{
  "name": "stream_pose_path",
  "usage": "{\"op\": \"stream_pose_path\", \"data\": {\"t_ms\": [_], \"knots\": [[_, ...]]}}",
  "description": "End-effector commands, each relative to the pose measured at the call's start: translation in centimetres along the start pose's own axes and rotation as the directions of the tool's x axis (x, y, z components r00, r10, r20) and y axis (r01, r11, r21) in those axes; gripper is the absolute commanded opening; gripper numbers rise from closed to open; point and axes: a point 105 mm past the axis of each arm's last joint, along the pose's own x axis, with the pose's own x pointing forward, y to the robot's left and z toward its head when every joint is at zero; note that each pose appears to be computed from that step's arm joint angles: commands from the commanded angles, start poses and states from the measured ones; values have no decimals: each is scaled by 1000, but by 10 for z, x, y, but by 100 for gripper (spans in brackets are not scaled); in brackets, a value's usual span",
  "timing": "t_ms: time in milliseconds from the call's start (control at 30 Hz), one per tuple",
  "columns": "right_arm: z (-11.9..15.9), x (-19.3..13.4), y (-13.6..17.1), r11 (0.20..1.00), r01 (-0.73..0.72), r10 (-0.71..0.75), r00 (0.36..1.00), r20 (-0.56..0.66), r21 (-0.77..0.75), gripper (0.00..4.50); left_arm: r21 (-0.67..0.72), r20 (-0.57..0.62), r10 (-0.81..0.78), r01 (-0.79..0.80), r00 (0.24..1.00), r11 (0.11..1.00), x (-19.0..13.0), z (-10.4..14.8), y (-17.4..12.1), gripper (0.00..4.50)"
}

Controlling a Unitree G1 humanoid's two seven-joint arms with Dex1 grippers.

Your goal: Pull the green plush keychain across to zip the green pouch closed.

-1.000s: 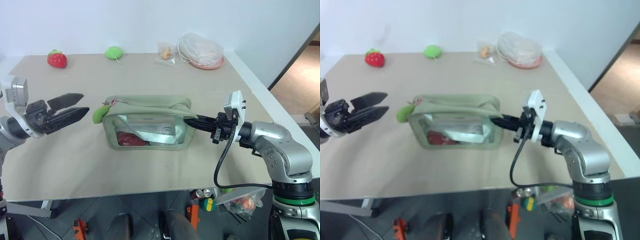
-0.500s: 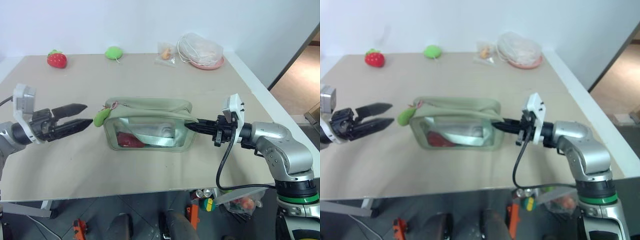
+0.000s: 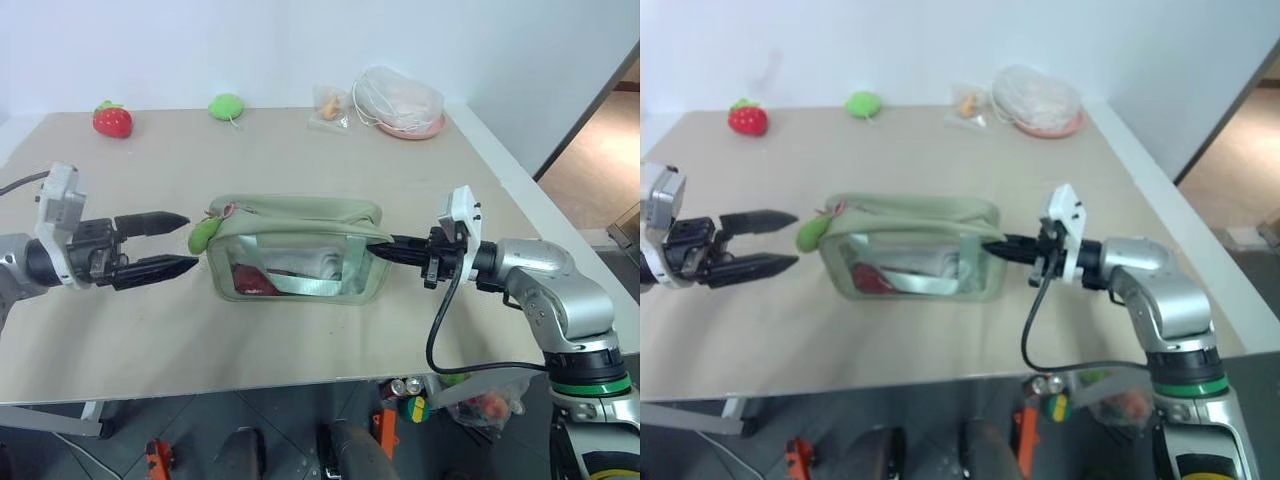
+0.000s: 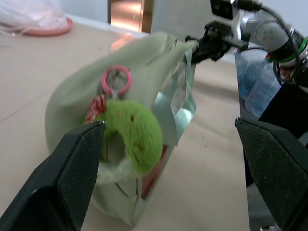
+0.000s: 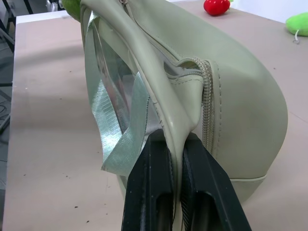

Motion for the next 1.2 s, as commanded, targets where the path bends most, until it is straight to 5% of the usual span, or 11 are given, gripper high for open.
{"op": "stream_pose_path", "data": {"t_ms": [33,267,700,900,1100,1200], "knots": [[1,0,-2,1000,10,-10,1000,-5,-14,4,14,-23,9,-9,1000,1000,-3,0,2,450],[2,-2,-1,1000,12,-12,1000,-4,-17,4,-38,-35,-9,7,999,999,0,-9,5,450],[0,-5,-2,999,30,-30,999,-12,-13,0,-44,38,12,-10,999,999,7,1,15,3],[1,-5,-2,999,32,-32,999,-11,-13,0,-14,59,15,-14,998,1000,10,6,16,3],[1,-4,-2,1000,26,-27,1000,-15,-13,0,44,240,-30,20,970,999,25,66,15,3],[1,-3,-2,1000,24,-24,1000,-16,-15,0,6,241,-32,31,970,999,43,71,20,3]]}}
